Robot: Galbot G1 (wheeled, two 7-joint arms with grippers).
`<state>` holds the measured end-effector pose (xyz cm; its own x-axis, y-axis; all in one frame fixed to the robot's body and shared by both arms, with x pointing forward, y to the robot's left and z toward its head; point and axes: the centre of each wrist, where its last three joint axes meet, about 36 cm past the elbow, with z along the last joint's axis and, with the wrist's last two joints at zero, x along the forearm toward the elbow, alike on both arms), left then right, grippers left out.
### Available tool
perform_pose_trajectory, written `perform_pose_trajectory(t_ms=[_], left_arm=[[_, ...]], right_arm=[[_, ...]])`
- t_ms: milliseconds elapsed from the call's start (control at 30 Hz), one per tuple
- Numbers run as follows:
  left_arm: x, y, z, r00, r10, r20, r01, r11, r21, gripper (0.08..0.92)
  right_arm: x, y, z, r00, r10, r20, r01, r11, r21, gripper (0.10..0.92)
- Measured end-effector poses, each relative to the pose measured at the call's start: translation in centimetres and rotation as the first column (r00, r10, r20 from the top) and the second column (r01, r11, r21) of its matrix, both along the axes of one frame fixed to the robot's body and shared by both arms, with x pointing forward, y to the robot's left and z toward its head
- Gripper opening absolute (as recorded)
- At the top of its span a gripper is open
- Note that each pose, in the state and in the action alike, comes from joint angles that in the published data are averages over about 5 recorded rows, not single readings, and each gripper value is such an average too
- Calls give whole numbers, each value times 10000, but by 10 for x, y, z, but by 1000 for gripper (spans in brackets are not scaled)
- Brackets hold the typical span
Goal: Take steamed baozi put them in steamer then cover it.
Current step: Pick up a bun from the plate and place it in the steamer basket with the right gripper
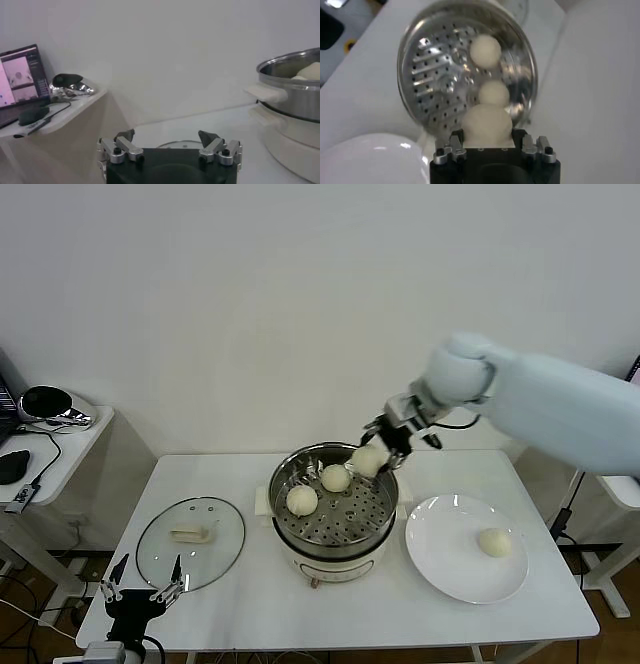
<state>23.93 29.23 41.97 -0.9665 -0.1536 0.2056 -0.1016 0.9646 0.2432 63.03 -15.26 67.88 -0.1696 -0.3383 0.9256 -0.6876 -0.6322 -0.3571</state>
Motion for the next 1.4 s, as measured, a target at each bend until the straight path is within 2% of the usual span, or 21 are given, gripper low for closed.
perform_pose_trajectory(t_ms=[233, 500, 933, 1033, 1200, 1400], left_arm=[[0, -1, -1, 10000, 67, 3, -67, 10000, -64, 823], [1, -2, -4, 9999, 98, -40, -99, 9999, -125, 823], [4, 1, -10, 9998, 153, -85, -155, 9998, -133, 823], [5, 1, -10, 9998, 154, -81, -155, 9998, -144, 823], [4, 1, -9, 9999, 135, -71, -136, 9998, -145, 823], [4, 3, -6, 9999, 121, -16, -121, 9999, -68, 823]], right_arm=[[-1, 45, -30, 9795, 1995, -274, -2009, 9776, -629, 609], [-4, 75, -60, 9263, 3753, -333, -3762, 9162, -1381, 611], [-7, 87, -83, 8514, 5192, -748, -5229, 8285, -2003, 624], [-7, 87, -83, 8416, 5342, -790, -5383, 8183, -2015, 669], [-8, 84, -73, 8396, 5380, -754, -5414, 8172, -1977, 793], [-9, 67, -48, 8827, 4675, -483, -4679, 8643, -1846, 822]])
